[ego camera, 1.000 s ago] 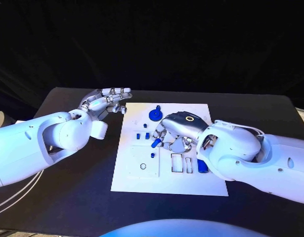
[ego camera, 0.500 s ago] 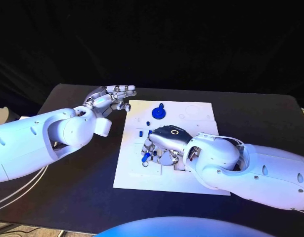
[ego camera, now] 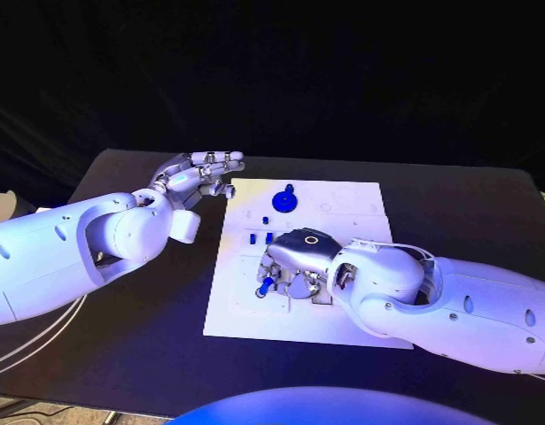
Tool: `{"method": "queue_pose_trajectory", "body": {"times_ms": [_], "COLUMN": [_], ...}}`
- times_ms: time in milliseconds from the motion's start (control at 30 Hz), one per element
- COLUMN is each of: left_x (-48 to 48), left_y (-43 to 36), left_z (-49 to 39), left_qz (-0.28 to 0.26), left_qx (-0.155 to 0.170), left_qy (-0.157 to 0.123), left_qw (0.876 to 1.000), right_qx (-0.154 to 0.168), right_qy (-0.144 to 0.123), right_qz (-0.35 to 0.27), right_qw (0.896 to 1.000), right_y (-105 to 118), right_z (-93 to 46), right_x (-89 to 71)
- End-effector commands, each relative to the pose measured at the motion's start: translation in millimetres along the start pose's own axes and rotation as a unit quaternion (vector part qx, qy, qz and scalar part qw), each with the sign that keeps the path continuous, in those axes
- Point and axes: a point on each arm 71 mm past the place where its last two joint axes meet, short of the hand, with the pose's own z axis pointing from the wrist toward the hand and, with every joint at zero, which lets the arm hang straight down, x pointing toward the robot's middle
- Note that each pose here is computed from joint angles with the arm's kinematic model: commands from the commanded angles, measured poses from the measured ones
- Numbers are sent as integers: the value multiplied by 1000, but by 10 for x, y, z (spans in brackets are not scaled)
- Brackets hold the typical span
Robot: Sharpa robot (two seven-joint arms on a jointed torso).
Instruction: Assemble the parts on the task board
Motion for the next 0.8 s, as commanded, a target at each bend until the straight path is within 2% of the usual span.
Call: {"method": "queue_pose_trajectory", "body": {"times_ms": [33, 800], "left_x": [25, 22], "left_y": [-3, -2], "left_z": [2, 0], "left_qz": [-6, -6], "left_qx": [2, 1], "left_qy": [10, 11], "left_qw": [1000, 1000], "right_qx": [6, 3], "right_qy": [22, 36], "right_qz": [-21, -38], "right_qw": [1000, 999], "right_y": [-4, 91], "right_z": [10, 94], "right_x": [43, 110]}}
